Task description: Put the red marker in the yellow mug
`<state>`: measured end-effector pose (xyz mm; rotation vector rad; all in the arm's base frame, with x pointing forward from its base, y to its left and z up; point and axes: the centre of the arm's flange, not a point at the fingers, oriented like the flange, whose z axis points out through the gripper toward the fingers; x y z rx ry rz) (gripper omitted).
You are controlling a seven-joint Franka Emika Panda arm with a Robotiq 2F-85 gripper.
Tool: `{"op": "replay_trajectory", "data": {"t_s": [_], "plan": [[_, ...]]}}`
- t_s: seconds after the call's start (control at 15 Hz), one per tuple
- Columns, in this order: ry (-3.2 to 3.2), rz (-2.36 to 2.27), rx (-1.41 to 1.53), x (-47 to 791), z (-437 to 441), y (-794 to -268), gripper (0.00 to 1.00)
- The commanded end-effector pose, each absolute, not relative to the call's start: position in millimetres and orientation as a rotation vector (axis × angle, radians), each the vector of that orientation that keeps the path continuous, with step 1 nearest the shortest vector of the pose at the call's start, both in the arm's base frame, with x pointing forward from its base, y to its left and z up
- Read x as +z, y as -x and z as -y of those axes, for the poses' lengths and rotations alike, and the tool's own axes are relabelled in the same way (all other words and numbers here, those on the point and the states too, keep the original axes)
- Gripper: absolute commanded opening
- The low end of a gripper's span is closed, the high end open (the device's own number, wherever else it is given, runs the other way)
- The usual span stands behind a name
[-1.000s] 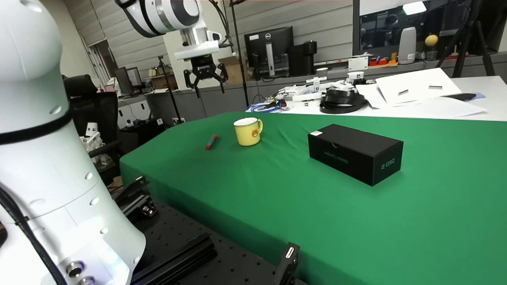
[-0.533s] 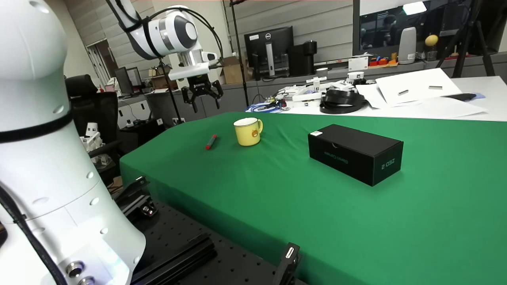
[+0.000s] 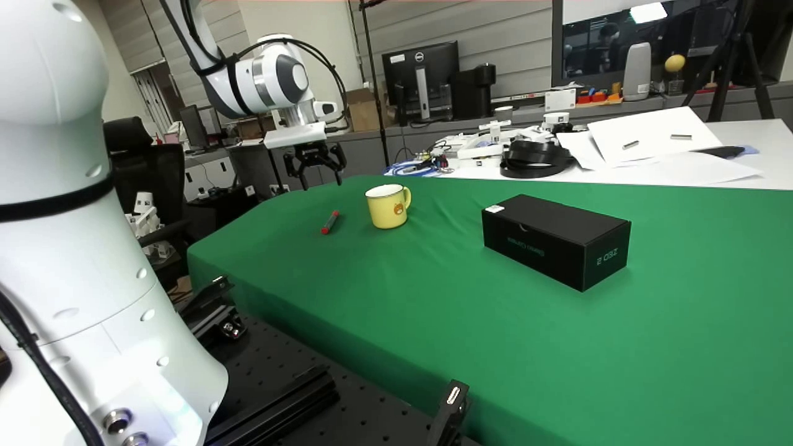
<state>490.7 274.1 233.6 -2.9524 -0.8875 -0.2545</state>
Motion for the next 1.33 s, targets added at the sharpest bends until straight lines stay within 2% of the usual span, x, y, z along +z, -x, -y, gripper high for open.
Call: {"op": "replay_trajectory", "data": {"t_s": [0.0,0.53,1.27], "plan": [[2.961,0.905,-0.267,210,-276,-490,1.0],[2.946,0.911,-0.243,215,-274,-488,1.0],[2.98,0.796,-0.208,168,-267,-489,1.0]]}}
